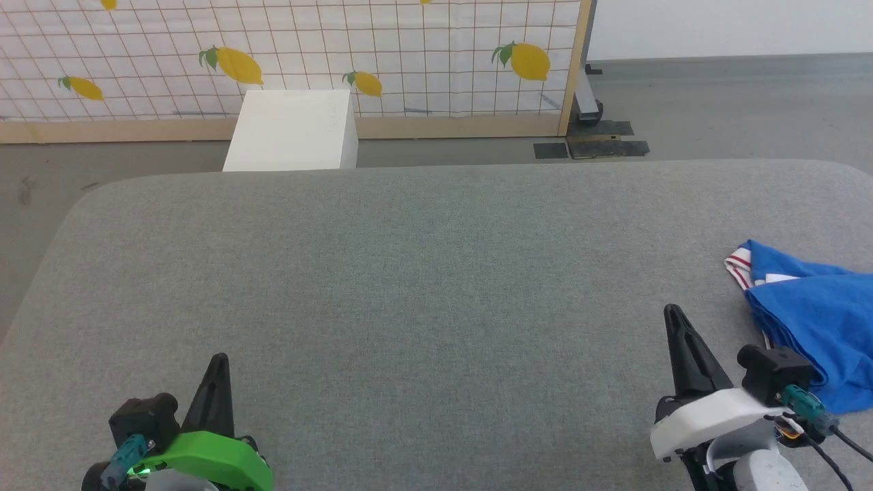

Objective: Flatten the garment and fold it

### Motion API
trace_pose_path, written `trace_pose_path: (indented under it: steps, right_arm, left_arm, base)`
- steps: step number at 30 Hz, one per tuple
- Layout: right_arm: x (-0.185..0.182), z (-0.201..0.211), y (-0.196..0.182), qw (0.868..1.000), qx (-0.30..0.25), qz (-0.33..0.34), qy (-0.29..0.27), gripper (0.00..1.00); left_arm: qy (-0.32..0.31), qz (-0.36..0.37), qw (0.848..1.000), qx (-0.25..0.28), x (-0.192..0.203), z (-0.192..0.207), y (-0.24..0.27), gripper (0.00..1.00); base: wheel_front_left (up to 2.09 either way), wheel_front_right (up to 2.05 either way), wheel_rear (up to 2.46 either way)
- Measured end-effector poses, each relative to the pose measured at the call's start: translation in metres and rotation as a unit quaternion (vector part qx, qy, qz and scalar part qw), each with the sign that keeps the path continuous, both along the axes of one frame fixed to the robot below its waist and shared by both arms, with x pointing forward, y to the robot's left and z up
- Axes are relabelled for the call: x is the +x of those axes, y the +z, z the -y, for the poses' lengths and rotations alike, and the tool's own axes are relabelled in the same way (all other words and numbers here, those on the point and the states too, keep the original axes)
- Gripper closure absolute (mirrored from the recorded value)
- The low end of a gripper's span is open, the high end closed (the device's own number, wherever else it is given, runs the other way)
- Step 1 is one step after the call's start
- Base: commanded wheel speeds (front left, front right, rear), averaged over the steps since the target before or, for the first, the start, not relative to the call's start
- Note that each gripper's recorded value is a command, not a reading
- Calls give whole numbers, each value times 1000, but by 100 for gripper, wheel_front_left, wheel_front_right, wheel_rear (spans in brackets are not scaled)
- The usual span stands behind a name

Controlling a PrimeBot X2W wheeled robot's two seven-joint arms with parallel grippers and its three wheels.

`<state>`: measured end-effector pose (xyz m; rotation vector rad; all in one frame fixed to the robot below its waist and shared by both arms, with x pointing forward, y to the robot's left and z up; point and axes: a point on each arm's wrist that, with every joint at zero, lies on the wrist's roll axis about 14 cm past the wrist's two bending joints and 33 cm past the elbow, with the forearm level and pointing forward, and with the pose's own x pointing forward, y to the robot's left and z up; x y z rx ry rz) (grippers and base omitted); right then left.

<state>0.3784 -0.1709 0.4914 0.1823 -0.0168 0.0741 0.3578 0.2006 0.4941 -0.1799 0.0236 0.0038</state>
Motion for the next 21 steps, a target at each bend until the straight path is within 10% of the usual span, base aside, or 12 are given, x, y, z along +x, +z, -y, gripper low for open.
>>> trace_pose_path:
  steps: [21]
  right_arm:
    - [3,-3,10,1000,-18,6,9,100]
  left_arm:
    - [-3,2,1000,16,2,5,4,100]
  base:
    - [0,0,0]
